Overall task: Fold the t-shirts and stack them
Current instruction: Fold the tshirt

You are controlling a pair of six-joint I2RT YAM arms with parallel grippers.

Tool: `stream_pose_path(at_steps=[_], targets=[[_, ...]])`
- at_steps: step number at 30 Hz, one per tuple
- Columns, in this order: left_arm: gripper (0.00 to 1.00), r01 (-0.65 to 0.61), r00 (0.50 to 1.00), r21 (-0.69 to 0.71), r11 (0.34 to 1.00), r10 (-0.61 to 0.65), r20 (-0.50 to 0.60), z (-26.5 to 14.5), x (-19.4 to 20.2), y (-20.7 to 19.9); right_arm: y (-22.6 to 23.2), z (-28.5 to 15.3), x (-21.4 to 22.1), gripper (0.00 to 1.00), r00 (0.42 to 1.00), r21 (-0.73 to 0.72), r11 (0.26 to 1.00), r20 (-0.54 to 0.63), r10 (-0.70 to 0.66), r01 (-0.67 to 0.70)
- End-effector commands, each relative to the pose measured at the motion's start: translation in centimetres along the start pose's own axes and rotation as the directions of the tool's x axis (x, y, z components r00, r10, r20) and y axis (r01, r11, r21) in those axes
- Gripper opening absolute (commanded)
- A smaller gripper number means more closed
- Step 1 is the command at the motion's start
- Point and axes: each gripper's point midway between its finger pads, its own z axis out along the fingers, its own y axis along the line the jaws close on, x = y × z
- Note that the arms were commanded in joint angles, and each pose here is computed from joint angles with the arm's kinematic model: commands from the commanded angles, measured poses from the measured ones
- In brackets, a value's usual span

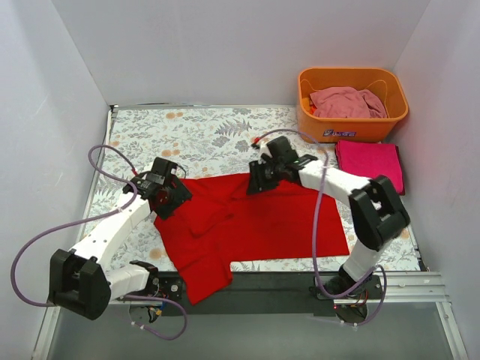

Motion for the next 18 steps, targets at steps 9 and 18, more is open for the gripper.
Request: stream_pose_path(at_steps=[9, 18], targets=[[0.63, 0.011, 0.979, -0.137, 0.991, 0.017, 0.204, 6.8, -12.3, 0.0, -15.9, -13.5, -5.2, 0.50, 0.922, 0.348, 0.914, 0.382, 0.065, -0.209], [0.52, -0.013, 0.988, -0.136, 0.991, 0.034, 0.152, 10.6, -13.6, -1.5, -23.3, -15.3, -3.6, 0.43, 0.840, 0.248, 0.879, 0.479, 0.254, -0.407]])
